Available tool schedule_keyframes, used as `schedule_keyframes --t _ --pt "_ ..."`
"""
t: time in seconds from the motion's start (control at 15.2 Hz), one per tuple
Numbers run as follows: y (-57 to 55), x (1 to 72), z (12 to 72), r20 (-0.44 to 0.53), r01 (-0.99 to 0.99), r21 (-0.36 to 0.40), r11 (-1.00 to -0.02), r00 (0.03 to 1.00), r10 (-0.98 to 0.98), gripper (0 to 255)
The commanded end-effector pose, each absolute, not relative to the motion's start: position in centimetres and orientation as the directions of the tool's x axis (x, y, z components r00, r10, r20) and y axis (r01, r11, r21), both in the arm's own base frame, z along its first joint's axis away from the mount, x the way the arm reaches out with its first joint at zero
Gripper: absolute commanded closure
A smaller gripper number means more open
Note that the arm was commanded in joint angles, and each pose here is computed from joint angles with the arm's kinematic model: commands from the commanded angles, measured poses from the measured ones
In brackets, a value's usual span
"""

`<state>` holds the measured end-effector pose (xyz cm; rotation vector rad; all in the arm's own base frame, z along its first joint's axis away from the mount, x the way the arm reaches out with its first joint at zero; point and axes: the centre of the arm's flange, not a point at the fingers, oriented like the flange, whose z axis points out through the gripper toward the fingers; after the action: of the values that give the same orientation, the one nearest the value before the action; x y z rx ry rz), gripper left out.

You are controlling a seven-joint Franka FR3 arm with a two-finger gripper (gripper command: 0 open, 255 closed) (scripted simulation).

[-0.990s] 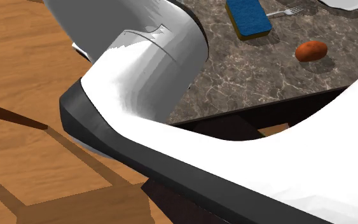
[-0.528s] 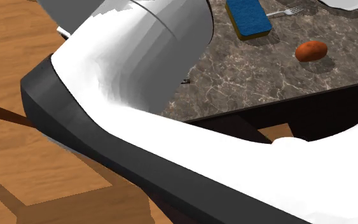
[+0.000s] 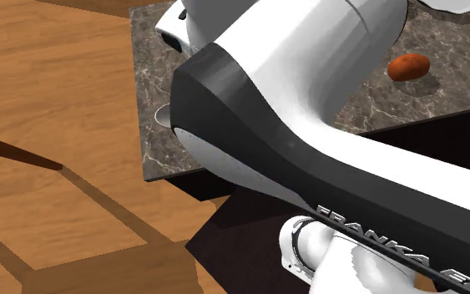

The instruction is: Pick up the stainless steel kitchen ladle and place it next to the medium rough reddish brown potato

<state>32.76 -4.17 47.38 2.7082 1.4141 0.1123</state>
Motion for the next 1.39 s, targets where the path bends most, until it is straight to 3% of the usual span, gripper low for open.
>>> schedule_keyframes --t 0.0,1.32 --pt "-6.1 31.0 47.6 0.026 0.816 0.108 -0.568 0.569 0.822 255" --pt "-26.7 14.5 47.7 0.026 0.816 0.108 -0.568 0.569 0.822 255"
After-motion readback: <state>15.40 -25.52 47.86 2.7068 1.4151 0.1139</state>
